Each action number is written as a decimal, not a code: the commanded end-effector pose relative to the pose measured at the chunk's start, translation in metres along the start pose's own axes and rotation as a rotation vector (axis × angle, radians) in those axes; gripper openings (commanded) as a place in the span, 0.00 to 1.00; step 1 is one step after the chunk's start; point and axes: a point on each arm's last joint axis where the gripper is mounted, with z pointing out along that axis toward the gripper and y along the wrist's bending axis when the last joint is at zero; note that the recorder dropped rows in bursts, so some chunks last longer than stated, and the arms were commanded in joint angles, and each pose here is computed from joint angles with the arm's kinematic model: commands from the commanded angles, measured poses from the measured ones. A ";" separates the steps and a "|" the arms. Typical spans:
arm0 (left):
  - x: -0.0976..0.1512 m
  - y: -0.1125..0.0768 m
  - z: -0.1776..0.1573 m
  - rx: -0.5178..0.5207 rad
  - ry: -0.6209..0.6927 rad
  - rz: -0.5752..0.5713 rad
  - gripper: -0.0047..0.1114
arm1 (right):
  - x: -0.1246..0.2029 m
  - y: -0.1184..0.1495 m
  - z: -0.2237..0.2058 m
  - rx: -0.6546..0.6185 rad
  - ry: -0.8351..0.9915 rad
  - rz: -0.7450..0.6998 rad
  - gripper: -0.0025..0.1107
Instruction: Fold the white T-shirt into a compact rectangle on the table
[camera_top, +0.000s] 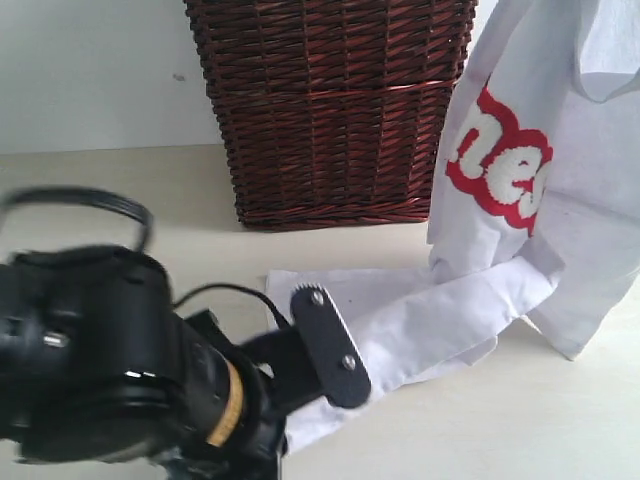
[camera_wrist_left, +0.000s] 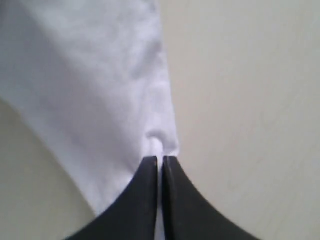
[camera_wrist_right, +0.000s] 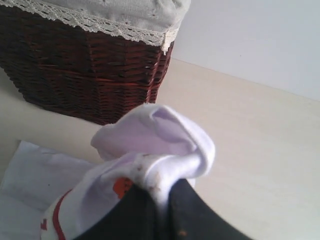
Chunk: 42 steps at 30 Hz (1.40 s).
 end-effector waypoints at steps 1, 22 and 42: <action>0.018 0.024 -0.068 -0.180 -0.089 -0.107 0.04 | -0.003 -0.004 -0.008 0.035 -0.041 -0.006 0.02; 0.076 0.097 -0.255 -0.931 -0.508 -0.381 0.04 | -0.002 -0.026 -0.013 0.283 -0.043 -0.003 0.02; 0.085 0.208 -0.332 -1.316 -0.660 -0.569 0.04 | -0.031 -0.042 0.012 -0.257 -0.260 0.062 0.02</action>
